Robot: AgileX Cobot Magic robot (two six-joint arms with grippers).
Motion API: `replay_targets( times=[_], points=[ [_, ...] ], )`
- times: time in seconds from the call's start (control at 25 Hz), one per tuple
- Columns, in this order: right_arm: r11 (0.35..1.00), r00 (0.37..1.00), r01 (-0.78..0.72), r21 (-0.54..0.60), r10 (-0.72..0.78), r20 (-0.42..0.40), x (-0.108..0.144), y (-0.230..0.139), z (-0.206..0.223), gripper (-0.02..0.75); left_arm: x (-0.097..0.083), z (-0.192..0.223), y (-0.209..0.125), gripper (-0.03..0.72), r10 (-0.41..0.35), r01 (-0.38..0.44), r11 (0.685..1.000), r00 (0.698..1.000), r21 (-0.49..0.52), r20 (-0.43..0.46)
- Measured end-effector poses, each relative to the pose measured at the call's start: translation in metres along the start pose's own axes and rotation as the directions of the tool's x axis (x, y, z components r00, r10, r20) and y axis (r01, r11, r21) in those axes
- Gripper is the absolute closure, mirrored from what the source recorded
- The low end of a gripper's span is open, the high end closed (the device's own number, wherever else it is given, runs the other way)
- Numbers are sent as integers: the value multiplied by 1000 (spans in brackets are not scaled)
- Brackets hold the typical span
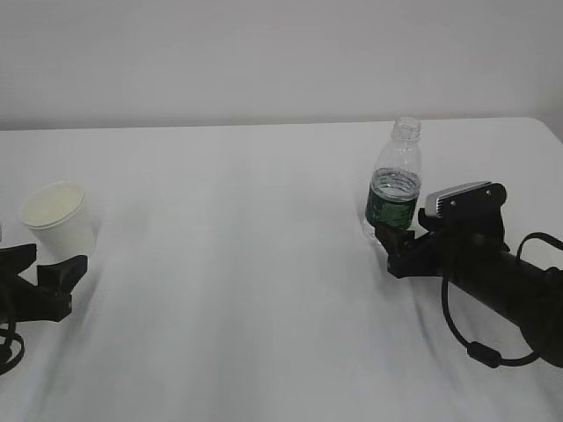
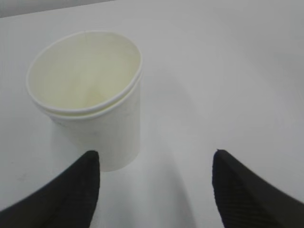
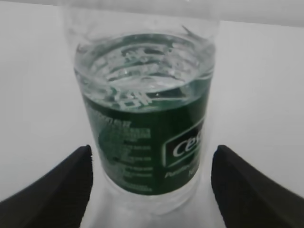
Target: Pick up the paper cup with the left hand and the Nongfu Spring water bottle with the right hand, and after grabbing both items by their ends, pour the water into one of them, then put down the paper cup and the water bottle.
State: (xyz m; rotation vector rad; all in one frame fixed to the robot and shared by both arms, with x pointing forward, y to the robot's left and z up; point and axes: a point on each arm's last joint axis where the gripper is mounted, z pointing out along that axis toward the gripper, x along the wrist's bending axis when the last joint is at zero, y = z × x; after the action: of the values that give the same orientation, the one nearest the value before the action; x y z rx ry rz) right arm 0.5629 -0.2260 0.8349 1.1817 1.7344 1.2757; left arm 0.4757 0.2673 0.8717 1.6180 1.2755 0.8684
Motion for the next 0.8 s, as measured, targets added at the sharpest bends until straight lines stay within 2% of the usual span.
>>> replay_targets(
  times=[0.8],
  points=[
    [997,1000,15,-74,-15,-2,-5,12,25,147,0,0,0,152,0,0,1000,1000,0,0]
  ],
)
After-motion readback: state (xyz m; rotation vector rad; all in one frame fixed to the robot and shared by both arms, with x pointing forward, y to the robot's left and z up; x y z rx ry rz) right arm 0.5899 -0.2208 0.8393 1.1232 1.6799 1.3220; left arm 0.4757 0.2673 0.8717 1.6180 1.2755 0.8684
